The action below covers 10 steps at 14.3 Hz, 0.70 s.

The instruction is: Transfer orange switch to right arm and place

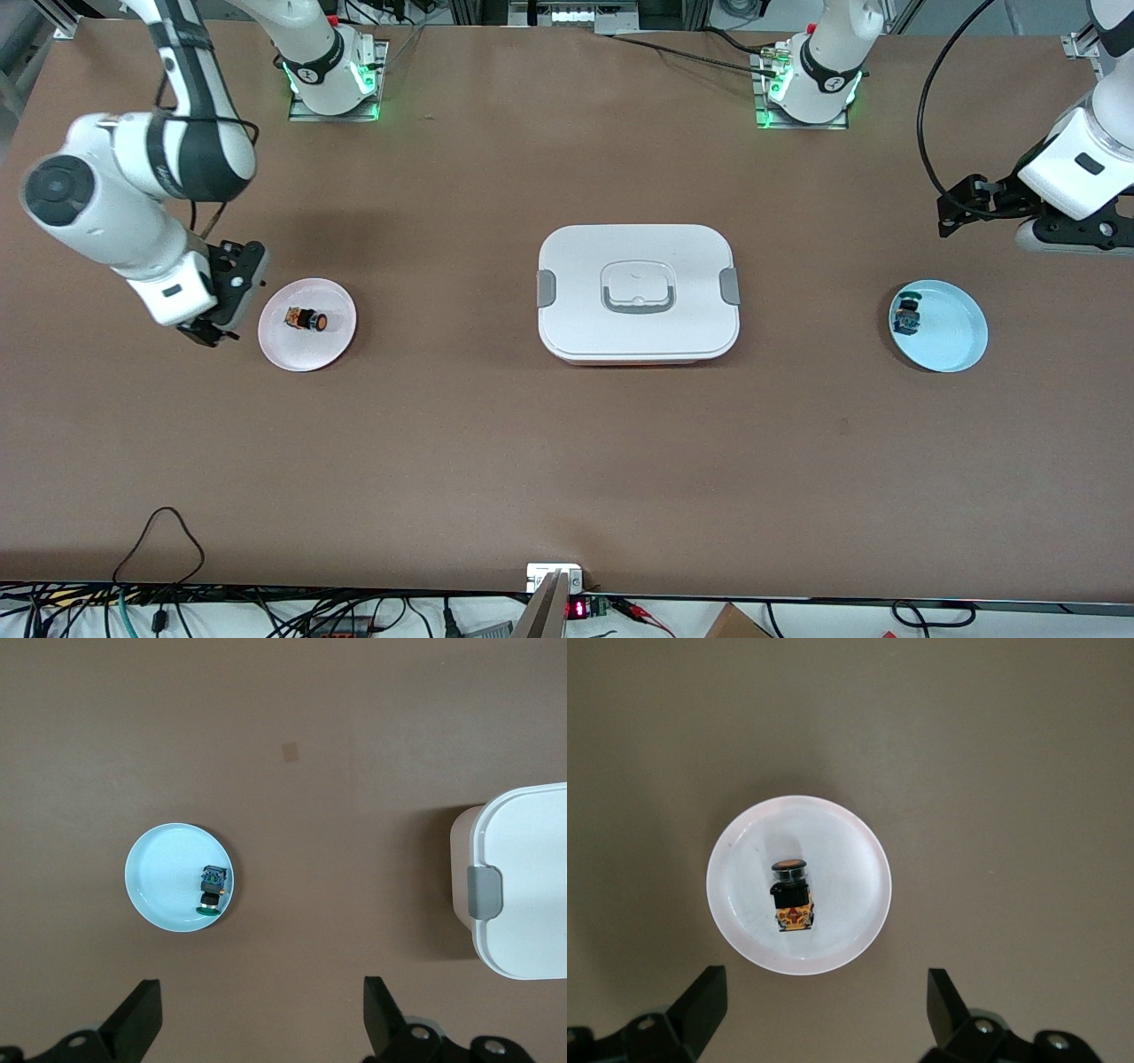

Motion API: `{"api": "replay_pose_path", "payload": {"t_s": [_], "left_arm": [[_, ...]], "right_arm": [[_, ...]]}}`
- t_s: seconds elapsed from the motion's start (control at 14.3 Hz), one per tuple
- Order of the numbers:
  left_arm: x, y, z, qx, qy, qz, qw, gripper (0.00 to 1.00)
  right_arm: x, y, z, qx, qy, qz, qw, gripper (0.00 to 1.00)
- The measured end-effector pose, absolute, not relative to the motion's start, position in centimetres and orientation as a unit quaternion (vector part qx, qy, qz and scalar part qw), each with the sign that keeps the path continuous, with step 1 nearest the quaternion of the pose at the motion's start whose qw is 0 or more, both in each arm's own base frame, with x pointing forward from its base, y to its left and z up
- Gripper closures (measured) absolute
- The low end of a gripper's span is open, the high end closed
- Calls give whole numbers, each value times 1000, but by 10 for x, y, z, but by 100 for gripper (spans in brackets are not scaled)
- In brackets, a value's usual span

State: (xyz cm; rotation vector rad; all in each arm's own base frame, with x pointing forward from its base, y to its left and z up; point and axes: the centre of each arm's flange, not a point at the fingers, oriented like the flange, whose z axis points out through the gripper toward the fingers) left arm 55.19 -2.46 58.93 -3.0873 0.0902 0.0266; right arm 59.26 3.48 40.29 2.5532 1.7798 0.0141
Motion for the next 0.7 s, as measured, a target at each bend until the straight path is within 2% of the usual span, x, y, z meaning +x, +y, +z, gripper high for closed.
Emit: {"api": "replay_pose_path", "payload": {"t_s": [0.21,0.42,0.7], "left_arm": [[552,-24,589,-999,28,9,26,0],[552,-24,589,-999,28,9,26,0],[552,-24,589,-999,27,9,26,0]], "right_arm": [[601,41,454,898,438,11,-34,0],[601,51,494,963,263,-1,-53,0],[588,58,503,994,76,-57,-51,0]]}}
